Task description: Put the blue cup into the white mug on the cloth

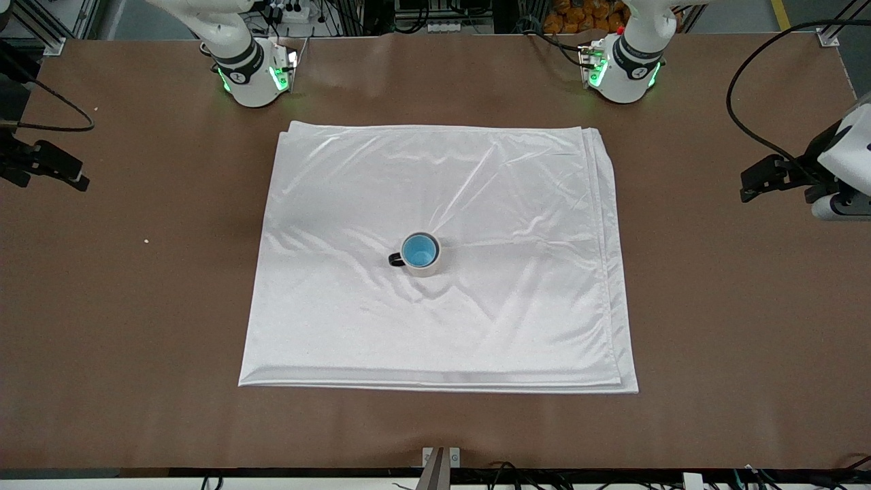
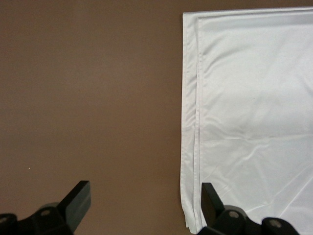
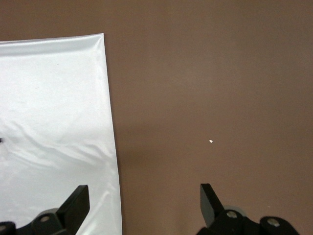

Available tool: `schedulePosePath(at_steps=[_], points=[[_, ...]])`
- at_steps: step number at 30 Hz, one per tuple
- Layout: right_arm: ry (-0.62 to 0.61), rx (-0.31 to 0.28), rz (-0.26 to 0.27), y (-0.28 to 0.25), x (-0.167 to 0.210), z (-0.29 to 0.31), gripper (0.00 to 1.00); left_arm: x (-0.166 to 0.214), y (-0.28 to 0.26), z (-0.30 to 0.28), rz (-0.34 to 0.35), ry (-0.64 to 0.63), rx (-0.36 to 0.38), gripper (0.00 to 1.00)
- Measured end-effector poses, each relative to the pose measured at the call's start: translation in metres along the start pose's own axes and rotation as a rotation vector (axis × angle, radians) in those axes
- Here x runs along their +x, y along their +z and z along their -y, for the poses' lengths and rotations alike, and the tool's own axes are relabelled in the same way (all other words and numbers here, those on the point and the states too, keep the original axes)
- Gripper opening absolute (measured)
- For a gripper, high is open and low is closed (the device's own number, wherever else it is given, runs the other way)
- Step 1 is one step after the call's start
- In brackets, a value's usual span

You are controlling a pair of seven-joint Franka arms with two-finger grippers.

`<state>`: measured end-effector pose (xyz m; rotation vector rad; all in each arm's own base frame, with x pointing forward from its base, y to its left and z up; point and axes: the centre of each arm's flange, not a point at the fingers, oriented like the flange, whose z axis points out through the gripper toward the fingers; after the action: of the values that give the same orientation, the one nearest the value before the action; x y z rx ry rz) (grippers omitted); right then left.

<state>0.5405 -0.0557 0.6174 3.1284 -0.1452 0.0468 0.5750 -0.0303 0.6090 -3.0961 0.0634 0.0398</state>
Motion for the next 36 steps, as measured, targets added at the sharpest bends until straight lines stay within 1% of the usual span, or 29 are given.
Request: schedulePosePath(at_steps=[5, 13, 22, 27, 32, 36], points=[[0.005, 0.000, 0.001, 0.000, 0.000, -0.003, 1.00, 0.001, 0.007, 0.004, -0.006, -0.006, 0.001, 1.00], [0.004, 0.000, 0.001, 0.001, 0.000, -0.002, 1.00, -0.006, 0.015, 0.003, 0.011, -0.006, 0.003, 1.00], [0.002, 0.000, 0.006, 0.004, 0.000, -0.001, 1.00, -0.008, 0.016, 0.001, 0.010, -0.004, 0.000, 1.00], [0.001, 0.000, 0.008, 0.005, 0.000, 0.000, 1.00, -0.005, 0.014, -0.003, -0.017, -0.005, -0.039, 1.00], [-0.001, 0.000, 0.015, 0.009, 0.002, 0.001, 1.00, -0.001, 0.010, -0.003, -0.062, -0.007, -0.045, 1.00], [-0.003, 0.000, 0.020, 0.011, 0.003, 0.002, 1.00, 0.000, 0.009, -0.003, -0.072, -0.007, -0.045, 1.00]])
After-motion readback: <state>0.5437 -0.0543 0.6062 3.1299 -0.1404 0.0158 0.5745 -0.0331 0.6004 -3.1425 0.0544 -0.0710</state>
